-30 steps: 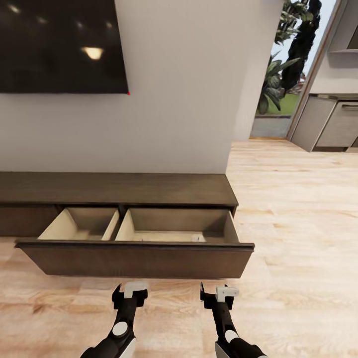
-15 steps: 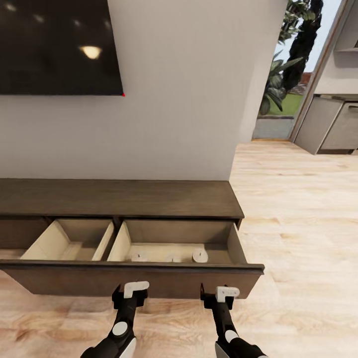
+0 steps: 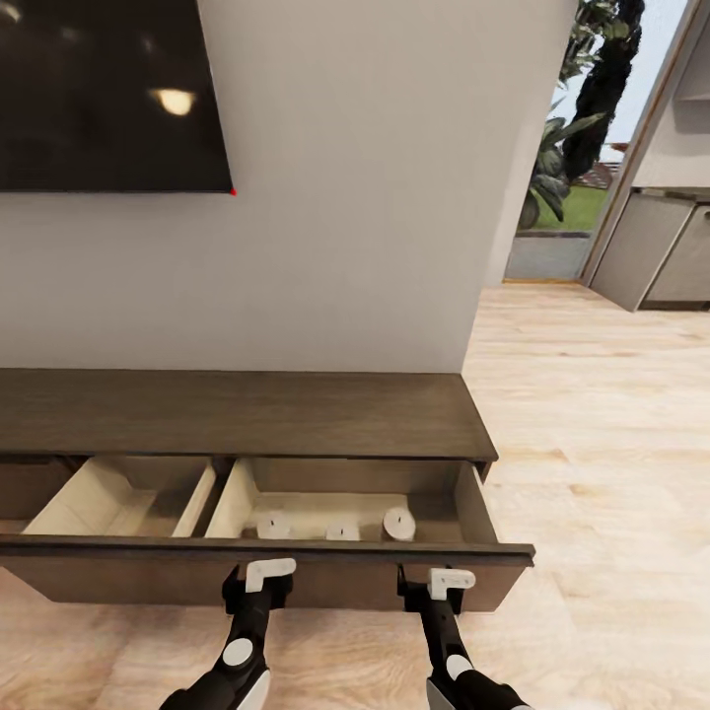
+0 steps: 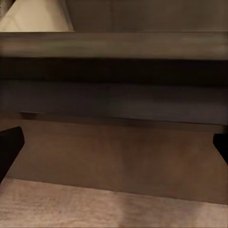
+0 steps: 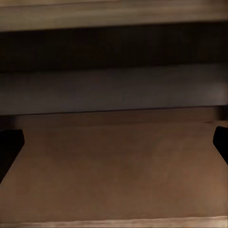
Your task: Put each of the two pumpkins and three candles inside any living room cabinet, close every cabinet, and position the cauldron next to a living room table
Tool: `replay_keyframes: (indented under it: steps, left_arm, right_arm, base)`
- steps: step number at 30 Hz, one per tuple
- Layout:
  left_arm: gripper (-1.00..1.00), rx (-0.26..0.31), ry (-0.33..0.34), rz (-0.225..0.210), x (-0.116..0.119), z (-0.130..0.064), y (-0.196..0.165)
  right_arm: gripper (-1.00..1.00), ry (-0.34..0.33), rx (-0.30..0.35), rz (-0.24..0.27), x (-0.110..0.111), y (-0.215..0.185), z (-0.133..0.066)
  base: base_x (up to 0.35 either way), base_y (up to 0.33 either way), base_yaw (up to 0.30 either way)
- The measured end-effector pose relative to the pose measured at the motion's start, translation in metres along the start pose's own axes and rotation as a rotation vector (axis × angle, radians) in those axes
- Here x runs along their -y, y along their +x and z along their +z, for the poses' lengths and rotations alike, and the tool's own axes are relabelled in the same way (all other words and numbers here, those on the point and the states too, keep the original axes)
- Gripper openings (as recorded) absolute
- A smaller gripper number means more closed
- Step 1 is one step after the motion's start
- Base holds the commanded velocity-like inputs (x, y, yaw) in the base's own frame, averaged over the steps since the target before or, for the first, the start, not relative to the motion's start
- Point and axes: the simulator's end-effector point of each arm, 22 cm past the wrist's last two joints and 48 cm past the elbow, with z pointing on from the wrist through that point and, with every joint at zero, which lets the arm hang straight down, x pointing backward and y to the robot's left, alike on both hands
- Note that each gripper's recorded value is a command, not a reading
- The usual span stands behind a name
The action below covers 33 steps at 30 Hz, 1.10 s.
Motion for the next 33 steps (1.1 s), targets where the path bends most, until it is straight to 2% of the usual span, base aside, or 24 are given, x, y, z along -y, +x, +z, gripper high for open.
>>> replay_keyframes:
  steps: [33]
  left_arm:
    - [1.0, 0.001, -0.004, -0.006, -0.001, -0.0001, 0.0]
  right_arm:
    - [1.0, 0.0, 0.002, 0.0, -0.0002, -0.0007, 0.0003]
  base:
    - [0.233, 0.0, 0.0]
